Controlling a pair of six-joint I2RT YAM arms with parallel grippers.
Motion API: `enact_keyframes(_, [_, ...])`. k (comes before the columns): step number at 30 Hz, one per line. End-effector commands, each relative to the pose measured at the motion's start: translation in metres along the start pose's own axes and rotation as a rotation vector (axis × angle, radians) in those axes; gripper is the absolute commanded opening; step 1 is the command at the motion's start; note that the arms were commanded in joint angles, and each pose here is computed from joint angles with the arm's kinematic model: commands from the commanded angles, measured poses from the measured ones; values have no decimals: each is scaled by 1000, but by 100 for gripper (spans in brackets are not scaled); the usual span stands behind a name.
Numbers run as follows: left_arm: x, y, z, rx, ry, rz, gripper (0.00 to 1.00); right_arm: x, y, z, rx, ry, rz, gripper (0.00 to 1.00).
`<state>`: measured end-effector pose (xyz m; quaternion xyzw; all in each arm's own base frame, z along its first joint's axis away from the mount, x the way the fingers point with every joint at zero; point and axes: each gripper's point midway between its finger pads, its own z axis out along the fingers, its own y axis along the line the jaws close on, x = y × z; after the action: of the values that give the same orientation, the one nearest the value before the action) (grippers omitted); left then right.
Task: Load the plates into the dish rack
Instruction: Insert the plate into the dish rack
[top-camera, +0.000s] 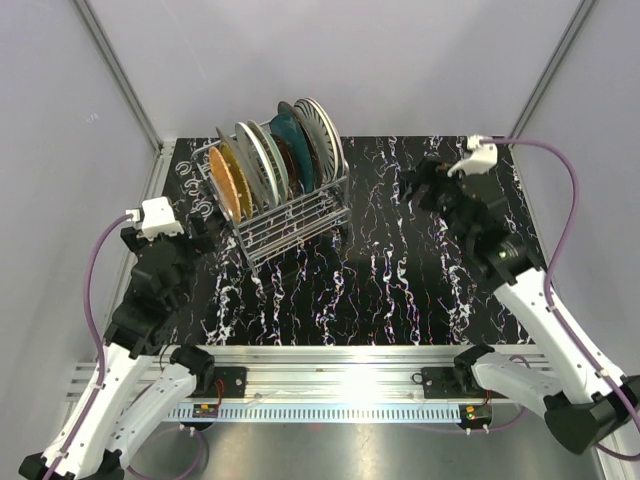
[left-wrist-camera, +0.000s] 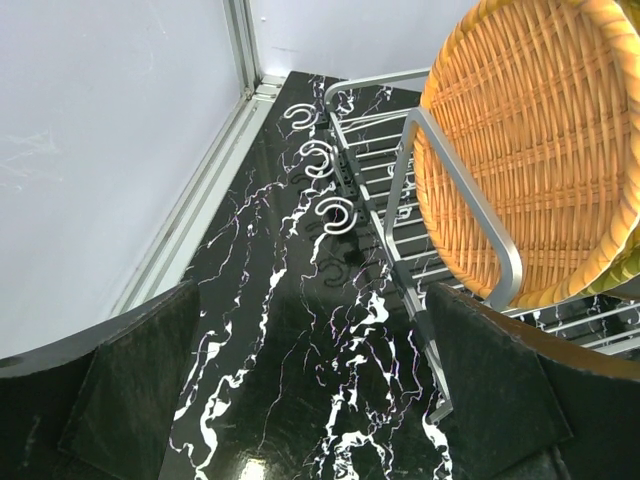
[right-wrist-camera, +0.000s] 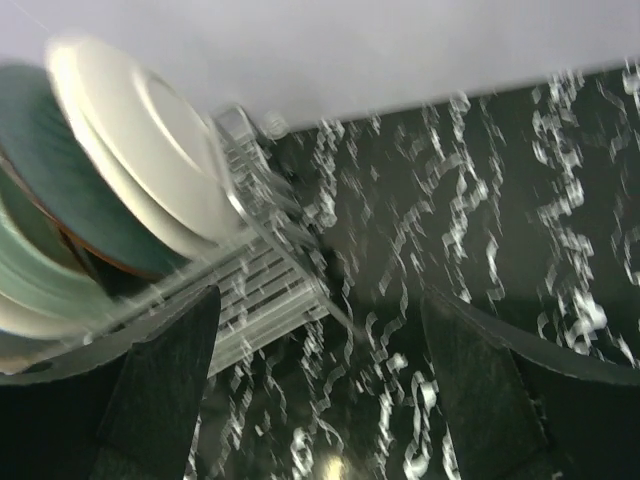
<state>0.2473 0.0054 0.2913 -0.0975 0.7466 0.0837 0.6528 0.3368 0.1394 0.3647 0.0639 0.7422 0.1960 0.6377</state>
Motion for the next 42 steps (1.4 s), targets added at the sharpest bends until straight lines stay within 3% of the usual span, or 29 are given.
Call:
enact_keyframes(1, [-5, -1, 0, 3, -27, -43, 99, 51, -41, -14, 125, 77, 25, 89])
enact_keyframes(6, [-6, -1, -1, 9, -35, -50, 99, 95, -67, -34, 180, 134, 68, 91])
enact_keyframes(13, [-5, 1, -4, 1, -43, -50, 99, 120, -91, -52, 266, 211, 18, 99])
enact_keyframes(25, [-5, 4, -5, -15, -48, -40, 99, 96, -94, -51, 309, 96, 104, 100])
enact_keyframes(42, [-10, 1, -10, 24, -62, -56, 99, 109, -95, -39, 352, 126, 163, 100])
